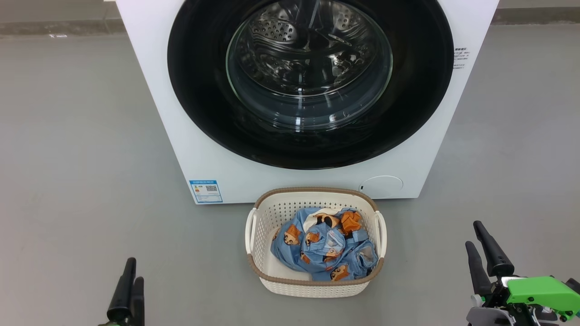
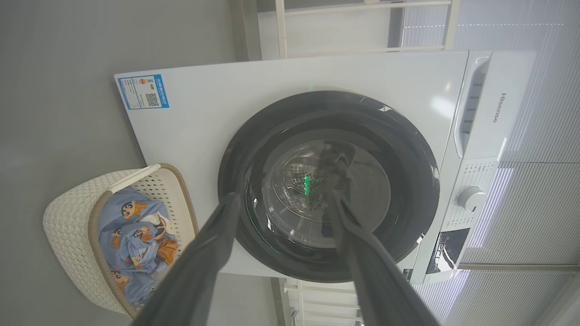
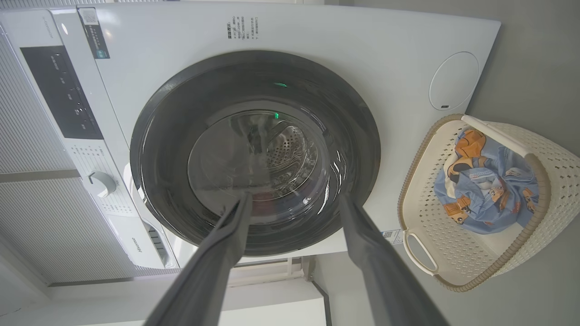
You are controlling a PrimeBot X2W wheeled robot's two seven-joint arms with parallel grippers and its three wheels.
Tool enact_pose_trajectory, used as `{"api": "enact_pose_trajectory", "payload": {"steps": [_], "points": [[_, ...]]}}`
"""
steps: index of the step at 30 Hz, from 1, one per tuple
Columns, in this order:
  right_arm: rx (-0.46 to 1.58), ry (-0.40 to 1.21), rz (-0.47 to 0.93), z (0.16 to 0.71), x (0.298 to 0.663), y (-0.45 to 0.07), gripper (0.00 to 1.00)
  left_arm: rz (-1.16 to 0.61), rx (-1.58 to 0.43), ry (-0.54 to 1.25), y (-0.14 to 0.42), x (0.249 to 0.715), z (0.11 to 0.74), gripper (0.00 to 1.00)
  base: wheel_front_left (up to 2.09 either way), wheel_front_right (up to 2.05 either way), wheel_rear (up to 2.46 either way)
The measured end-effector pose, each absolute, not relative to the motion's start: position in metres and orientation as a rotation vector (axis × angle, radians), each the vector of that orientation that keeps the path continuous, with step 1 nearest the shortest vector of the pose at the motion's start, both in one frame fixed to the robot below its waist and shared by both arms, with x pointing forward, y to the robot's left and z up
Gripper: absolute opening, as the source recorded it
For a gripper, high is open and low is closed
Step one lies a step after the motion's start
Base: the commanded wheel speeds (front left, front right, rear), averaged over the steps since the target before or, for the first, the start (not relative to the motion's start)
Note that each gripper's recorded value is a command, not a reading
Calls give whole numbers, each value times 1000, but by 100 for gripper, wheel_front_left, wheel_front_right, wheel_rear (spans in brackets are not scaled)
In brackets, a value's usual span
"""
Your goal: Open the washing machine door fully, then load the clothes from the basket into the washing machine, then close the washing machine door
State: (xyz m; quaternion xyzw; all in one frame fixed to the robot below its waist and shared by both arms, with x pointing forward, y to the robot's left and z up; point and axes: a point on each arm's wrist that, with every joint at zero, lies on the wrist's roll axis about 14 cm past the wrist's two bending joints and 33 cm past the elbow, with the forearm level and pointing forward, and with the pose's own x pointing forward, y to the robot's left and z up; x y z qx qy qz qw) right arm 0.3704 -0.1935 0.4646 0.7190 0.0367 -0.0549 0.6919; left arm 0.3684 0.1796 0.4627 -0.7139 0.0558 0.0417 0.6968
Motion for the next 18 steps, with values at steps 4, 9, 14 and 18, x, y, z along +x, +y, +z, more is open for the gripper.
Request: {"api": "enact_pose_trajectory", "payload": {"steps": [4, 9, 14, 18], "points": [[1604, 79, -110, 468, 372, -190, 100, 88, -1588, 117, 178, 370, 465, 100, 0, 0, 0], [1601, 74, -96, 472, 374, -187, 100, 80, -1578, 108, 177, 373, 469, 100, 0, 0, 0], [1578, 56, -60, 483, 380, -182, 100, 61, -1566, 93, 174, 376, 476, 100, 0, 0, 0], [1568, 51, -59, 485, 381, -181, 100, 50, -1561, 83, 173, 378, 480, 100, 0, 0, 0]]}}
